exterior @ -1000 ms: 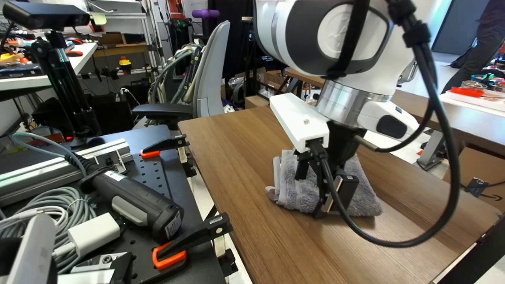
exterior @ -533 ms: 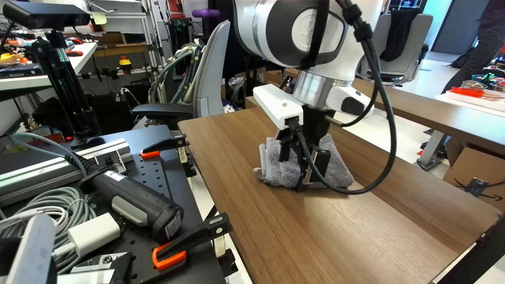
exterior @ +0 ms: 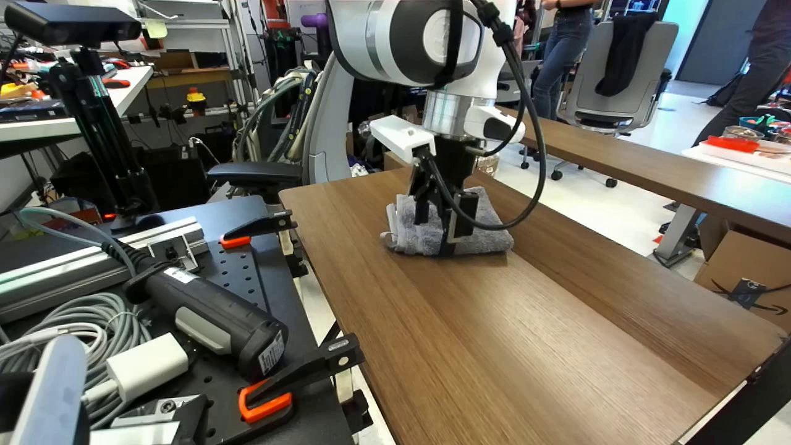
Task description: Move the grey towel to the left
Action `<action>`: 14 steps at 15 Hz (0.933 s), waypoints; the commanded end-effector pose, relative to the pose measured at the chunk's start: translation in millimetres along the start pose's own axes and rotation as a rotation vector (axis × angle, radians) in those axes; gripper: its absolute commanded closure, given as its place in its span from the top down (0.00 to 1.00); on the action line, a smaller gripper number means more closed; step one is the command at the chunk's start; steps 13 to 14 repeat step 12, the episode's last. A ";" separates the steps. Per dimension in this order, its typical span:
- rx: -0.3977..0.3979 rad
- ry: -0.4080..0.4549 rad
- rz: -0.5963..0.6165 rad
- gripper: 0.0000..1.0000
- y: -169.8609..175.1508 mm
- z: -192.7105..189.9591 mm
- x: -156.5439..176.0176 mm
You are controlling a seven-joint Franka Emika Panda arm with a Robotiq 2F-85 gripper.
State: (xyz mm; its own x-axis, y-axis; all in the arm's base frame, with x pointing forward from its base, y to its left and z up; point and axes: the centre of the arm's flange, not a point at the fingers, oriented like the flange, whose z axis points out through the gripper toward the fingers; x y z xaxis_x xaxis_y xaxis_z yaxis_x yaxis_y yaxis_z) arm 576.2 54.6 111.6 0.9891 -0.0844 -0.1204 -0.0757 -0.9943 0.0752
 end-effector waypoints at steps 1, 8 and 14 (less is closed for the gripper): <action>-0.021 0.079 0.009 1.00 -17.1 -23.2 5.7; 0.007 0.063 0.012 1.00 -21.3 -32.0 3.9; 0.001 0.058 0.005 1.00 -23.4 -22.1 8.0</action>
